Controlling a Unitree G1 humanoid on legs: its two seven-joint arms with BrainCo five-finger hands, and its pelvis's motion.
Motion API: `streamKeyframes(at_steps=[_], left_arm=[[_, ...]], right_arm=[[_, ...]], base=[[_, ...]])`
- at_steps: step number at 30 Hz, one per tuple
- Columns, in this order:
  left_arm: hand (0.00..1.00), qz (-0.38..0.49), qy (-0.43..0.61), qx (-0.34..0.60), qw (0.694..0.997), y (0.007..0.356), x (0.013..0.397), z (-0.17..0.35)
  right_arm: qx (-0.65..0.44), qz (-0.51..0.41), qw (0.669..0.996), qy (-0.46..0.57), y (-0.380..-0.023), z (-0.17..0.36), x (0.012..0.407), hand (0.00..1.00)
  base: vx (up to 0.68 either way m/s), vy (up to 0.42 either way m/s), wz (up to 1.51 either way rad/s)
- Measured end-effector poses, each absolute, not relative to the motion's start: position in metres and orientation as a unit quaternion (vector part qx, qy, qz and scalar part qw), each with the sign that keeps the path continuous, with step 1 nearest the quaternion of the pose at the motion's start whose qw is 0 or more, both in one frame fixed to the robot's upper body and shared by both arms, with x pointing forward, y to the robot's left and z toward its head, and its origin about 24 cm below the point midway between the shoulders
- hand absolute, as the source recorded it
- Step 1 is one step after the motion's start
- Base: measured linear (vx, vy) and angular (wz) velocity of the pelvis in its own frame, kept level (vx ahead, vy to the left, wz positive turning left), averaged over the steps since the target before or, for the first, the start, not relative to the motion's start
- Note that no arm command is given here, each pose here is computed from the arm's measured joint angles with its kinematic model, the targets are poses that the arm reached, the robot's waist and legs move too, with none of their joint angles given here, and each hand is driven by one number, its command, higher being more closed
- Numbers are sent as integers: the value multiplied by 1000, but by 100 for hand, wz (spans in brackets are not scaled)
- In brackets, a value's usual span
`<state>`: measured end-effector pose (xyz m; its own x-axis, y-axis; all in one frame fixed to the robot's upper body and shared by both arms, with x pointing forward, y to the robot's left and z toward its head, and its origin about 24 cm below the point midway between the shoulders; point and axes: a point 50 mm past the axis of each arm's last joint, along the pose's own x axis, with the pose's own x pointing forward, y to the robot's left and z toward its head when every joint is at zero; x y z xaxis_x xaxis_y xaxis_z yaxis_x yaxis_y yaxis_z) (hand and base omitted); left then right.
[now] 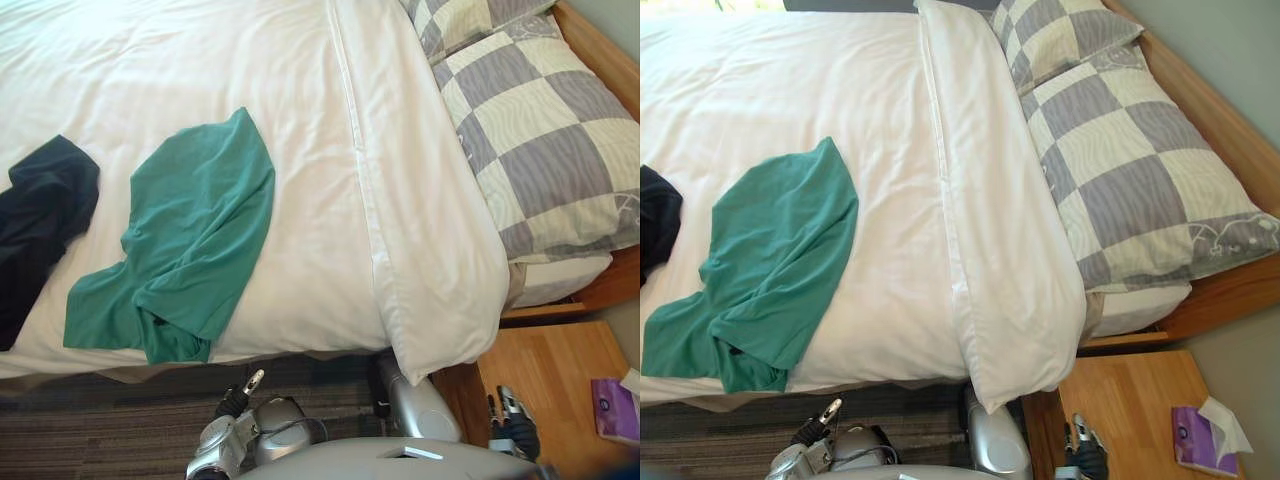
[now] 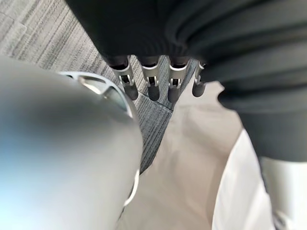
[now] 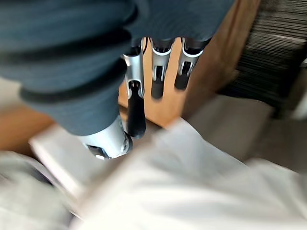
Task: Tidy the bed and pick cloth on bed and put in laundry
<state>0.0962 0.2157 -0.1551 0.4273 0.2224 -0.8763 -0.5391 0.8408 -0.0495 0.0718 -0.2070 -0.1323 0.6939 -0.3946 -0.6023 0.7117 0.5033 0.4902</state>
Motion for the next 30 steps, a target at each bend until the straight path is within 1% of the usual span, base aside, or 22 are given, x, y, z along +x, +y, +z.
streamKeyframes(at_steps=[1, 4, 6, 8, 15, 16, 21, 25, 30], left_arm=[[0, 229, 489, -164, 826, 216, 94, -156], [0, 222, 496, -167, 823, 214, 90, -157], [0, 200, 498, -180, 824, 204, 91, -158], [0, 182, 499, -192, 825, 196, 92, -159], [0, 164, 515, -179, 822, 190, 89, -161], [0, 141, 524, -201, 816, 176, 88, -163], [0, 141, 523, -200, 816, 176, 89, -163], [0, 156, 504, -200, 826, 184, 95, -161], [0, 188, 450, -196, 851, 197, 110, -154]], right_arm=[[356, -305, 853, 230, -201, -132, 77, 0], [322, -269, 871, 256, -194, -133, 83, 0], [297, -253, 878, 276, -190, -135, 84, 0], [287, -255, 877, 290, -189, -138, 82, 0], [242, -243, 879, 332, -197, -145, 69, 0], [215, -236, 884, 343, -209, -145, 63, 0], [214, -235, 884, 343, -208, -145, 63, 0], [185, -208, 894, 350, -206, -144, 69, 0], [117, -156, 908, 372, -205, -143, 79, 0]], base=[[169, -68, -26], [152, -61, -31], [191, -81, -23], [126, -60, -2], [43, -10, 9], [0, 0, 0], [2, 2, -1], [4, 3, -2], [-7, -25, -2]])
